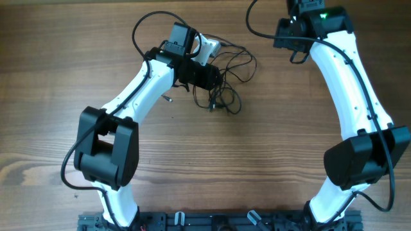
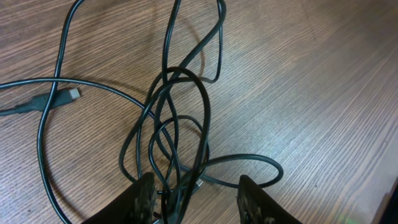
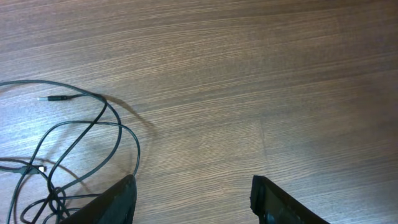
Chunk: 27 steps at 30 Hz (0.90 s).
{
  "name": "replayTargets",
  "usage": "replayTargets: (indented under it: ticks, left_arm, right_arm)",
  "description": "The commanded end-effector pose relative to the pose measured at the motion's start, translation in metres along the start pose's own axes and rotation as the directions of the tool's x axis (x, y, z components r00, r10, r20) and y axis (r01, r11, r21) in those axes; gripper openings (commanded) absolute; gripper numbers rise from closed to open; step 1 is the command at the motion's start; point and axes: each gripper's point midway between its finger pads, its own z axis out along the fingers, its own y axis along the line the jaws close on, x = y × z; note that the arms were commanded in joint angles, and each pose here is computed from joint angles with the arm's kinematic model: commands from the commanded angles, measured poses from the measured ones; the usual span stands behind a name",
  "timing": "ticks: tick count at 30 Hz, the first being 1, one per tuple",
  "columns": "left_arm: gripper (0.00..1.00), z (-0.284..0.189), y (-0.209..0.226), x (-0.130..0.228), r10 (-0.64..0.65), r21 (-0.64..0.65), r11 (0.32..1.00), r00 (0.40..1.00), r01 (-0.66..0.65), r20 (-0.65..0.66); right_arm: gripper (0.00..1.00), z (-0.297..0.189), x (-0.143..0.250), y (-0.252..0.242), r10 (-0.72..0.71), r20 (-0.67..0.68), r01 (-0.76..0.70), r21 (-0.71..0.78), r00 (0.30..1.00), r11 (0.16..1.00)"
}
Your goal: Untangle cables
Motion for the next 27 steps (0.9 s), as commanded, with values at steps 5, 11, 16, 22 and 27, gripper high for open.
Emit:
replayTargets:
  ticks: [5,11,16,22,27]
  left_arm:
    - [0.11,0.025,0.004,0.011,0.007,0.005,1.000,0.999,-0.007,-0.052]
    - [0.04,0.027,-0.011,0.008,0.029,0.086,0.996,0.999,-0.025,-0.040]
    - [0.04,0.022,-0.021,0.005,0.070,0.152,0.986,0.997,-0.066,-0.020]
    - [0.04,-0.025,-0.008,-0.022,0.068,0.068,0.995,0.994,-0.074,0.088]
    - [0.04,-0.094,-0.005,-0.051,0.094,-0.026,0.996,0.967,-0.091,0.238]
  right_arm:
    - [0.61,-0.017,-0.005,0.006,-0.008,0.028,0.010,-0.042,1.000,0.999]
    - [0.61,-0.017,-0.005,0.006,-0.015,0.027,0.016,-0.044,1.000,0.999]
    - [0.61,-0.017,-0.004,0.010,-0.031,0.021,0.033,-0.070,0.999,0.997]
    - [0.61,-0.017,-0.004,0.010,-0.035,0.020,0.036,-0.070,0.999,0.997]
    - [0.62,-0.017,-0.002,0.010,-0.034,0.013,0.035,-0.068,0.999,0.997]
